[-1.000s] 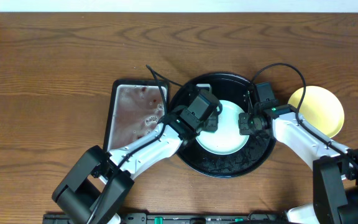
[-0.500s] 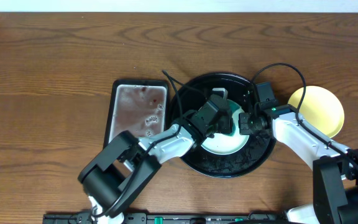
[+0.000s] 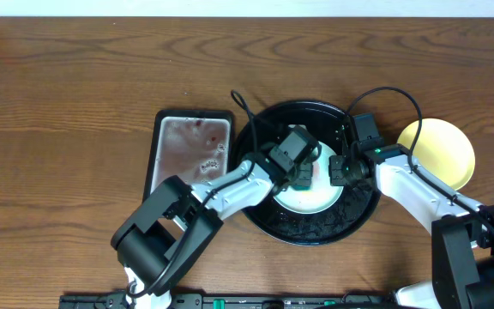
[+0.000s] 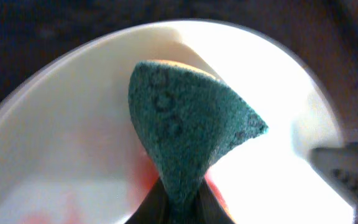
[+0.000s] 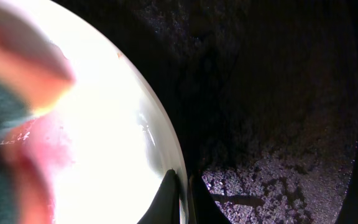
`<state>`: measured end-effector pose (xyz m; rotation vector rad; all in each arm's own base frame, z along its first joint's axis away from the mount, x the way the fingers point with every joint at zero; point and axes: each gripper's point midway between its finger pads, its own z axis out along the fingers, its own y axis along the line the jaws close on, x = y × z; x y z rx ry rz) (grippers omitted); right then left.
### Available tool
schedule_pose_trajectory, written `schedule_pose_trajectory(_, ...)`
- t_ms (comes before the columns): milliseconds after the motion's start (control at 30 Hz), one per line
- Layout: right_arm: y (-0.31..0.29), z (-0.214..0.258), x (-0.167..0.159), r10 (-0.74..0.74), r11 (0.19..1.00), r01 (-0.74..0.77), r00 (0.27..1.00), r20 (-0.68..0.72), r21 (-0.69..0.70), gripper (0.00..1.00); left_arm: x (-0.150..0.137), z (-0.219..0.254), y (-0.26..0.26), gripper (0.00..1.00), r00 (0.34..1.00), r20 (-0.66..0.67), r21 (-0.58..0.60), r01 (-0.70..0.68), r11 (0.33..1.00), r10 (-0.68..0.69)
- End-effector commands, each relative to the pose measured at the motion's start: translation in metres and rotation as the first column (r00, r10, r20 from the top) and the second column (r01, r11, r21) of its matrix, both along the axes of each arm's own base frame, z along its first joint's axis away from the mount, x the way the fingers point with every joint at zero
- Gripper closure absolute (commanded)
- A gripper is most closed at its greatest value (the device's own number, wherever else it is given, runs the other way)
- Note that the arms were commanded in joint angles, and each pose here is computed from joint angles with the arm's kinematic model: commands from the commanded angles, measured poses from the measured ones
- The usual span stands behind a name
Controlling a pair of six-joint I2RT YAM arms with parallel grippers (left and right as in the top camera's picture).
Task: Clean dirty plates on tray and stack at the side
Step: 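Scrub the pale green plate with the sponge in the left gripper, then return the sponge to the sink tray with the left gripper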
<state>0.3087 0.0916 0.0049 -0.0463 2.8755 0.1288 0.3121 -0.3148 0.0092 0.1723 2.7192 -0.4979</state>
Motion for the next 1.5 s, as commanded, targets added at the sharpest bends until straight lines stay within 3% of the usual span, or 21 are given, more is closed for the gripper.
schedule_pose_trajectory(0,0.0,-0.017,-0.019,0.004,1.0,-0.004,0.997,-0.072,0.001,0.99,0.0,-0.029,0.055,0.93,0.999,-0.039,0.222,-0.003,0.975,0.012)
schedule_pose_trajectory(200,0.0,-0.017,-0.019,0.004,1.0,-0.004,0.997,-0.072,0.001,0.99,0.007,0.004,0.049,0.93,1.0,-0.001,0.175,-0.024,0.984,0.025)
schedule_pose_trajectory(333,0.0,-0.017,-0.019,0.004,1.0,-0.004,0.997,-0.072,0.001,0.99,0.004,0.015,0.034,0.93,0.996,-0.044,0.063,-0.072,0.995,0.075)
schedule_pose_trajectory(433,0.0,-0.017,-0.018,0.004,1.0,-0.004,0.997,-0.072,0.002,0.99,-0.007,0.02,-0.004,0.92,0.997,-0.081,-0.092,0.01,0.996,-0.018)
schedule_pose_trajectory(600,0.0,-0.017,-0.019,0.004,1.0,-0.004,0.997,-0.072,0.001,0.99,-0.014,0.02,-0.034,0.92,0.996,-0.035,-0.141,0.073,0.987,-0.079)
schedule_pose_trajectory(900,0.0,-0.017,-0.019,0.004,1.0,-0.004,0.997,-0.072,0.002,0.99,-0.025,-0.023,-0.032,0.92,0.991,-0.102,-0.08,0.083,0.993,-0.091)
schedule_pose_trajectory(1033,0.0,-0.017,-0.019,0.004,1.0,-0.004,0.997,-0.072,0.001,0.99,-0.02,-0.027,-0.008,0.93,0.994,-0.097,0.015,0.05,0.999,-0.048)
schedule_pose_trajectory(1200,0.0,-0.017,-0.019,0.004,1.0,-0.004,0.997,-0.072,0.001,0.99,0.001,0.002,0.034,0.93,1.0,-0.011,0.128,-0.017,0.992,0.019)
schedule_pose_trajectory(1467,0.0,-0.017,-0.019,0.004,1.0,-0.004,0.997,-0.072,0.001,0.99,0.013,0.065,0.066,0.93,0.997,0.061,0.096,-0.055,0.994,0.049)
